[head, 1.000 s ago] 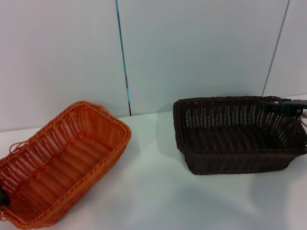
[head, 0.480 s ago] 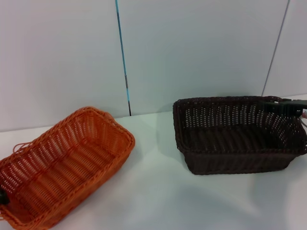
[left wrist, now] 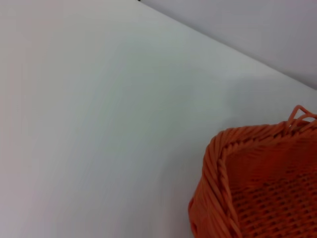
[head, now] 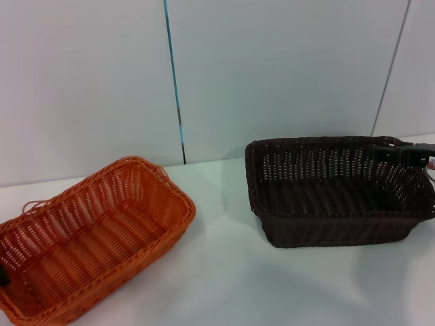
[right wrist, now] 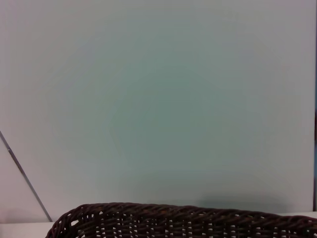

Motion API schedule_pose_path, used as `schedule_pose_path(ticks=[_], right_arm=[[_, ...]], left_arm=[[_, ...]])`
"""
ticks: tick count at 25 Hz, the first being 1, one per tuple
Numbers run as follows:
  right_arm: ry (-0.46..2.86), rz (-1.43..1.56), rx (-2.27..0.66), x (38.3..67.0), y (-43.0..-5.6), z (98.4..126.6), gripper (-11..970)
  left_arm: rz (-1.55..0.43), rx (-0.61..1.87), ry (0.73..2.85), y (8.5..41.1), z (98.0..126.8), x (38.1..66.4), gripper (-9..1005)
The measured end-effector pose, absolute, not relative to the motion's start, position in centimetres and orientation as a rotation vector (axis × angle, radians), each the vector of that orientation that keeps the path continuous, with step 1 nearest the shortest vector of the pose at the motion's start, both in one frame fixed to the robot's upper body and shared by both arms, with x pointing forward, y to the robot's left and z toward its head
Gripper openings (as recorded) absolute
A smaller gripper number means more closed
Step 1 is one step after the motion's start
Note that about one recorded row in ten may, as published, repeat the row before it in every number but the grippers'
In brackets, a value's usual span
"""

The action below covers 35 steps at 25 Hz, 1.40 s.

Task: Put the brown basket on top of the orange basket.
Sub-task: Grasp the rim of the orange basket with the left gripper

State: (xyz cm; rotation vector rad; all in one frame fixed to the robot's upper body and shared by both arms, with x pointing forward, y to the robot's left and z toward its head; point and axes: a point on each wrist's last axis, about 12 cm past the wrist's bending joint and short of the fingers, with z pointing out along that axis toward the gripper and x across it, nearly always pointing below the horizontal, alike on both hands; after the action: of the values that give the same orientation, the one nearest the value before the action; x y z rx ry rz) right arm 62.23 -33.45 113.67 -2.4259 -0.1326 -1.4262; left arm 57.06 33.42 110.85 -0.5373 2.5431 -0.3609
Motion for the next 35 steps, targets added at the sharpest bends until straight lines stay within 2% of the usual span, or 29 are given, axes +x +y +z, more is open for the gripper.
schedule_pose_path(ticks=[30, 35], right_arm=[[-0.142, -1.429, -2.428, 62.2, -33.4, 113.6, 840], [-0.147, -1.43, -2.429, 62.2, -33.4, 113.6, 840]], left_arm=[[-0.374, -0.541, 2.543, 34.3, 112.4, 57.9, 175], [-0.462, -0.568, 2.517, 34.7, 112.9, 58.0, 174]])
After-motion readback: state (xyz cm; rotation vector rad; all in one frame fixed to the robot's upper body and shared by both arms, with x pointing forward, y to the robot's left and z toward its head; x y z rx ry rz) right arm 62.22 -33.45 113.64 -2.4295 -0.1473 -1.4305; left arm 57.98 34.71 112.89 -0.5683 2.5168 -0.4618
